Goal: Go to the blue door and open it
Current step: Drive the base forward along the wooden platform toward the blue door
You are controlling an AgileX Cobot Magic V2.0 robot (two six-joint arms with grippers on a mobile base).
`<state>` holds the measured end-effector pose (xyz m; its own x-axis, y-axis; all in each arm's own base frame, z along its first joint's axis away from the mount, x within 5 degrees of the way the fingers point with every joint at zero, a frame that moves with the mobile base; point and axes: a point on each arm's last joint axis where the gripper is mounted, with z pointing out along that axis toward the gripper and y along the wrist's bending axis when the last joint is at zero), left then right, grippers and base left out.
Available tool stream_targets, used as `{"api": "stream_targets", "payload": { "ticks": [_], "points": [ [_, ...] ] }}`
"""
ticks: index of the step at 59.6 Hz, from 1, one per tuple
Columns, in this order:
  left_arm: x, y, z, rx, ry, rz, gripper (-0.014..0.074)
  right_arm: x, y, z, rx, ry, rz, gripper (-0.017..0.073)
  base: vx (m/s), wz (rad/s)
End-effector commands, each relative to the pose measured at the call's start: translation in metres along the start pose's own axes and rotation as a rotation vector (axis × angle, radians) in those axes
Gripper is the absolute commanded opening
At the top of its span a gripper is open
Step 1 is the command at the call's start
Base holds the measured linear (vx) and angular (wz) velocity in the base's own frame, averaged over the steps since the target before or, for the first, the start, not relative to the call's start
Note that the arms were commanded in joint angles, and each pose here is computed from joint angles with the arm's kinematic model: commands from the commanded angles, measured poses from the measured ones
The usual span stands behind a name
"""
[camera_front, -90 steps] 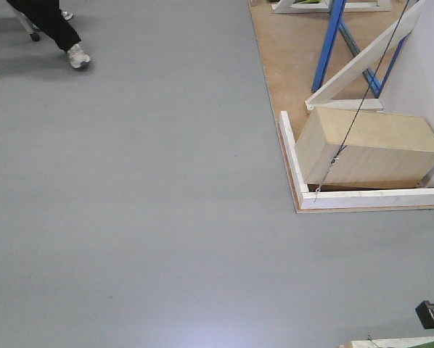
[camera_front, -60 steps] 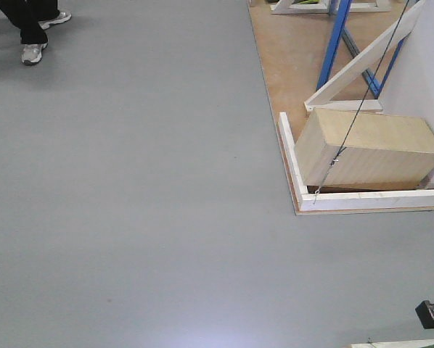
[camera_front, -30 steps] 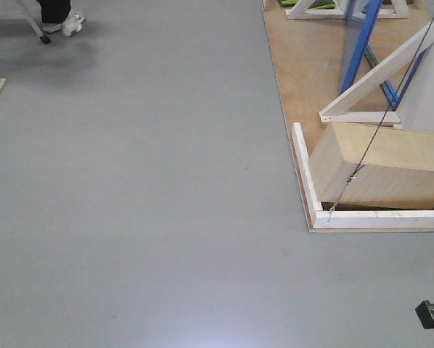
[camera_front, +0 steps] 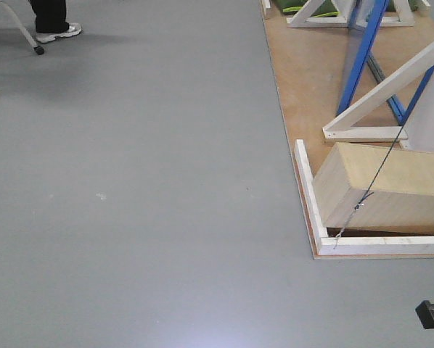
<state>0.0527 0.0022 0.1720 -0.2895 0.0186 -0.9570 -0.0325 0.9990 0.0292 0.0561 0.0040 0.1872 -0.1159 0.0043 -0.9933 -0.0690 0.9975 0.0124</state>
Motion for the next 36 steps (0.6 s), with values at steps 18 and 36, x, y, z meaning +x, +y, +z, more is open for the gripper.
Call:
{"api": "stream_targets", "payload": {
  "ticks": [18, 36],
  "points": [
    [-0.0063, 0.0003, -0.0007, -0.004, -0.088, -0.003, 0.007, -0.0021, -0.0004, 0.0, 0.006, -0.082, -0.003, 0.0006, 0.34, 0.01],
    [-0.0063, 0.0003, -0.0007, -0.004, -0.088, -0.003, 0.007, -0.0021, -0.0004, 0.0, 0.006, -0.082, -0.003, 0.0006, 0.4, 0.02]
  ]
}}
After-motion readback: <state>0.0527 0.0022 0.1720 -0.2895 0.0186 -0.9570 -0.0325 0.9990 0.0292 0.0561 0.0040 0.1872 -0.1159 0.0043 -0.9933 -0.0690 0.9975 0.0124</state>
